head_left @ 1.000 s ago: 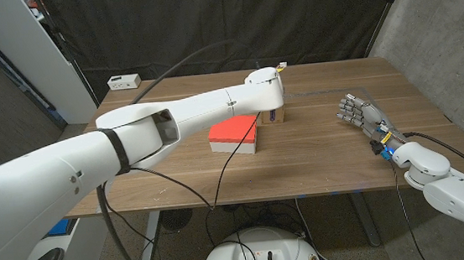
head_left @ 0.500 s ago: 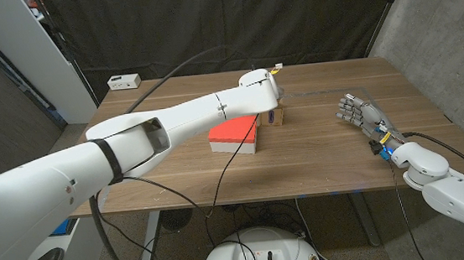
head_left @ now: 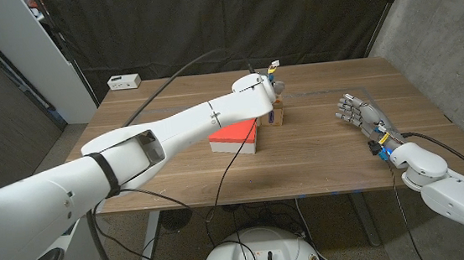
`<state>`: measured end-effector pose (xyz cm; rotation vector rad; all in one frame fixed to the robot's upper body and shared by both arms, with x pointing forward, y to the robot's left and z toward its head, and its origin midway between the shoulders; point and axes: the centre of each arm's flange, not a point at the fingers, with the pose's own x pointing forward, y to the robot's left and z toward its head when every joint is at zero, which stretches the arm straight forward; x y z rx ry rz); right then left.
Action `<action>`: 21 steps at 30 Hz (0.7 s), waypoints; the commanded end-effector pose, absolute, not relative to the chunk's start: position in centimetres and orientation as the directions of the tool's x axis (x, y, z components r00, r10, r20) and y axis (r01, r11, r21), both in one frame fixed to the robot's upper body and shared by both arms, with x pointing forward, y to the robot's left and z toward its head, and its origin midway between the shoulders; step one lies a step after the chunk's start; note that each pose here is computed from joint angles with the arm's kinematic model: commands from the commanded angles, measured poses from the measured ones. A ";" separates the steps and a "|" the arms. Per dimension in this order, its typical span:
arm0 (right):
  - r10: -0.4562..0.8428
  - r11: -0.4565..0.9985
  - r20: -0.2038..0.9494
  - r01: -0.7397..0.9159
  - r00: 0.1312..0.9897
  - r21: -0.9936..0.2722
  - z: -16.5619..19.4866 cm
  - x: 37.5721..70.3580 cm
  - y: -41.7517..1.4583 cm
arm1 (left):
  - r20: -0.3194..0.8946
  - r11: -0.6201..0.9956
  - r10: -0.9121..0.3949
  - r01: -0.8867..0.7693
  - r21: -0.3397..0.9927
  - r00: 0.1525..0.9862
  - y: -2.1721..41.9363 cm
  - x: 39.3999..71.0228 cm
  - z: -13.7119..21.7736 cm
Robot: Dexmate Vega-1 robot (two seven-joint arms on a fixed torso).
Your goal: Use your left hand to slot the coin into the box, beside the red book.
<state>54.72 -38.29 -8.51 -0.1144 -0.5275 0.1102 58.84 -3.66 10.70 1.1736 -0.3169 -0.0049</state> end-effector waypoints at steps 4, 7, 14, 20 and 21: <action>0.134 0.988 0.509 -0.075 0.850 -0.135 -8.0 54.6 -37.1 | 0.419 0.591 -0.132 -0.268 0.761 0.898 1.5 57.2 9.9; 0.135 0.988 0.515 -0.072 0.846 -0.139 -7.7 54.6 -36.5 | 0.476 0.648 -0.111 -0.299 0.700 0.873 3.4 56.5 9.5; 0.126 0.989 0.529 -0.063 0.839 -0.134 -7.3 54.5 -35.4 | 0.515 0.734 -0.164 -0.245 0.634 0.841 5.9 56.3 8.4; 0.101 0.992 0.545 -0.044 0.833 -0.117 -7.2 54.6 -34.2 | 0.535 0.812 -0.215 -0.155 0.562 0.817 8.9 56.0 6.2; 0.101 0.992 0.545 -0.044 0.833 -0.116 -7.2 54.6 -34.2 | 0.536 0.813 -0.216 -0.154 0.562 0.816 8.9 56.0 6.2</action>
